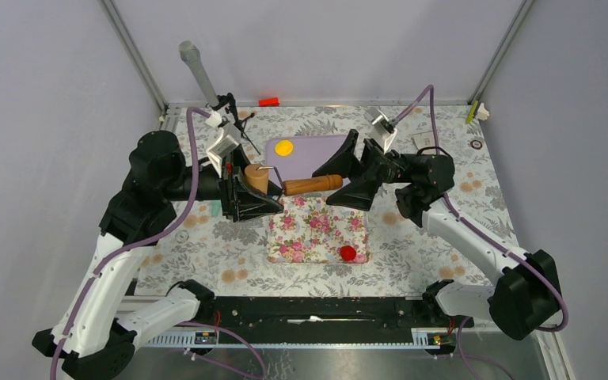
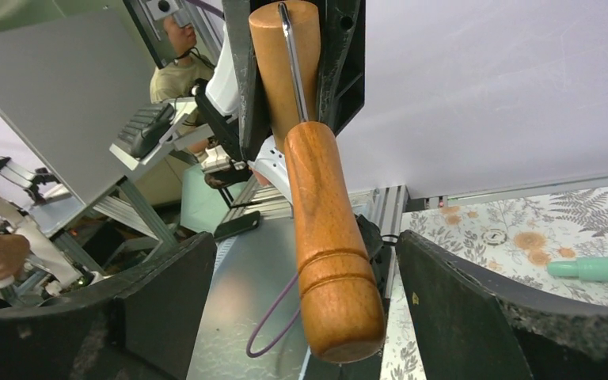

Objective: Roll out the dumpling wrappers from the dough
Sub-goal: Pick up the rolling pin from the center of the board.

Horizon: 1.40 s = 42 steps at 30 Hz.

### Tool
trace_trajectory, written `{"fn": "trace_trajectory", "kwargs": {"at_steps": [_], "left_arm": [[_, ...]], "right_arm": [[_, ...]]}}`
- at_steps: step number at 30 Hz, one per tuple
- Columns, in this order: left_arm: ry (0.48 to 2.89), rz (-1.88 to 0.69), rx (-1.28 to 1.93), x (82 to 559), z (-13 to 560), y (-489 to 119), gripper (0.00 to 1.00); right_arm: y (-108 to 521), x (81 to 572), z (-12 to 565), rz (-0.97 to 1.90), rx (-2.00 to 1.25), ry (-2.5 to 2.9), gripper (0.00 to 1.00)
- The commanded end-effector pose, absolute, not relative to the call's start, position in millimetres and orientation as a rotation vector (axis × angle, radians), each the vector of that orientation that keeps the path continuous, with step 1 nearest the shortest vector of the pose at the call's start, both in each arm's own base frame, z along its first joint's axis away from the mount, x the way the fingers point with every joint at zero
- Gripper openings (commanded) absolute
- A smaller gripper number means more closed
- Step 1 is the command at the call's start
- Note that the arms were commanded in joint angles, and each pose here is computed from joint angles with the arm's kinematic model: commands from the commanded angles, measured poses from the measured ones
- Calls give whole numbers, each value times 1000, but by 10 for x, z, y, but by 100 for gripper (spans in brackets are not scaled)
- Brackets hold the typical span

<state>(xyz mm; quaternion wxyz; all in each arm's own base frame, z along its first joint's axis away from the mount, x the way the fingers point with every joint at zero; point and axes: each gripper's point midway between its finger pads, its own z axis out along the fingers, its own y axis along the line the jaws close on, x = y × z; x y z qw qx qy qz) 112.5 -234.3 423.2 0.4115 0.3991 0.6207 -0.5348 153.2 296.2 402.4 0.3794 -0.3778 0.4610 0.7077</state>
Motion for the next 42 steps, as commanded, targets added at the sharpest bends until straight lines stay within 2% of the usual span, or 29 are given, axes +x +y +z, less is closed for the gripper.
{"fn": "trace_trajectory", "kwargs": {"at_steps": [1,12,27,29,32,36,42], "left_arm": [[1403,-1362,1055,1065,4502,-2369,0],[1433,-1359,1031,1117,4466,-2382,0],[1608,-1427,1021,1176,4341,-2428,0],[1611,-1422,1017,1181,4362,-2416,0],[1613,-1407,1009,1202,4393,-2382,0],[1613,-1399,1002,1208,4395,-2358,0],[1616,-1397,980,1211,4382,-2347,0]], "right_arm": [[2923,1418,4270,1864,-951,1053,90],[3072,1297,4295,2022,-961,1027,72],[3096,1249,4347,2031,-990,993,62],[3105,1246,4315,2016,-1011,1006,64],[3135,1280,4244,1965,-1028,1059,72],[3149,1344,4208,1879,-1003,1095,78],[3117,1291,4274,1881,-1020,1069,77]]}}
